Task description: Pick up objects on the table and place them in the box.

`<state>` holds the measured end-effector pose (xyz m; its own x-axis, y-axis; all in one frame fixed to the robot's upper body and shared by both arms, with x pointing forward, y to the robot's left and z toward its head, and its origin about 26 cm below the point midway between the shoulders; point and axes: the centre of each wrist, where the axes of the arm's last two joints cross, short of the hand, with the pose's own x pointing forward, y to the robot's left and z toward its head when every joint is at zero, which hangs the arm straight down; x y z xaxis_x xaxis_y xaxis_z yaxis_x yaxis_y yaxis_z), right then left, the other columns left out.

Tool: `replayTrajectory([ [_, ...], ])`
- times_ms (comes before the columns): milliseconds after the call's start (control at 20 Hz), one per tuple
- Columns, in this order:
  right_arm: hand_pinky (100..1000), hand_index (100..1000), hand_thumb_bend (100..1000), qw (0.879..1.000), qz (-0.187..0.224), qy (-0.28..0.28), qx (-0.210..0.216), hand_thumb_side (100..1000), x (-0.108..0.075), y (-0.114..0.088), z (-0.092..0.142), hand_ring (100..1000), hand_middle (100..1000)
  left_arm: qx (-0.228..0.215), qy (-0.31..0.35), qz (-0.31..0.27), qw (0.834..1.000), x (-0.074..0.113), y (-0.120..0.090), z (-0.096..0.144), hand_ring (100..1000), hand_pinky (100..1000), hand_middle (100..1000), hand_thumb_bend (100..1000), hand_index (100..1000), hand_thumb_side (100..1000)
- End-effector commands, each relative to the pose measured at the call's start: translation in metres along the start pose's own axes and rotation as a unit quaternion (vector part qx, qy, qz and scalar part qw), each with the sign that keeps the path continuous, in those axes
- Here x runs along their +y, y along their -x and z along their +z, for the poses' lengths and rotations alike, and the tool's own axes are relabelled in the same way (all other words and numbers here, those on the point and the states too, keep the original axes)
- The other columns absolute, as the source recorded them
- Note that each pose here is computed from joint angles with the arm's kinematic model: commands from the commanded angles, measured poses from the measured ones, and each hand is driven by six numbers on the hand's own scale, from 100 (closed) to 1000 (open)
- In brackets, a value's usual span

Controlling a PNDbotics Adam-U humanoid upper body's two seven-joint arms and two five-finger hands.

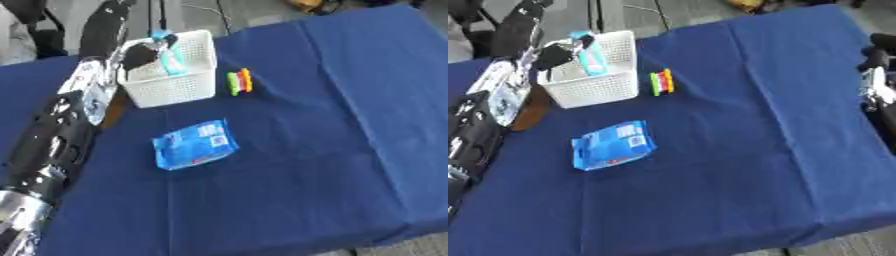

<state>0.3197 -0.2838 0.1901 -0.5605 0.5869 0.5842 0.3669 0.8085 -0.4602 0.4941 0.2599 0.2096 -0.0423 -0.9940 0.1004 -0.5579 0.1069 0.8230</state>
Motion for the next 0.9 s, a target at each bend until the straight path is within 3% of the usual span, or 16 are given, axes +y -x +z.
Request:
replayTrajectory([
  [50, 542, 848, 100, 1.000, 0.002, 0.002, -0.014, 716, -0.005, -0.006, -0.004, 669, 697, 0.000, -0.036, -0.017, 0.999, 0.021, 0.007, -0.013, 956, 893, 970, 1000, 960, 1000],
  [150, 542, 848, 100, 1.000, 0.002, 0.002, -0.014, 716, -0.005, -0.006, -0.004, 669, 697, 0.000, -0.039, -0.016, 0.999, 0.021, 0.008, -0.013, 954, 892, 969, 1000, 957, 1000],
  [300, 542, 848, 100, 1.000, 0.001, 0.004, -0.010, 715, -0.005, -0.004, -0.003, 669, 698, -0.001, -0.049, -0.002, 0.999, 0.024, 0.009, -0.013, 934, 866, 953, 887, 946, 979],
  [550, 543, 848, 100, 1.000, 0.003, 0.005, -0.004, 715, -0.005, -0.001, -0.001, 669, 698, -0.009, -0.055, 0.037, 0.998, 0.033, 0.015, -0.012, 902, 845, 922, 815, 930, 957],
  [600, 544, 848, 100, 1.000, 0.004, 0.005, 0.000, 715, -0.005, 0.000, 0.000, 670, 698, -0.005, -0.056, 0.052, 0.997, 0.036, 0.018, -0.010, 833, 771, 840, 689, 874, 929],
  [900, 545, 848, 100, 1.000, 0.008, 0.005, 0.016, 714, -0.005, 0.008, 0.005, 671, 699, -0.001, -0.056, 0.150, 0.987, 0.052, 0.036, 0.005, 770, 727, 757, 632, 776, 916],
])
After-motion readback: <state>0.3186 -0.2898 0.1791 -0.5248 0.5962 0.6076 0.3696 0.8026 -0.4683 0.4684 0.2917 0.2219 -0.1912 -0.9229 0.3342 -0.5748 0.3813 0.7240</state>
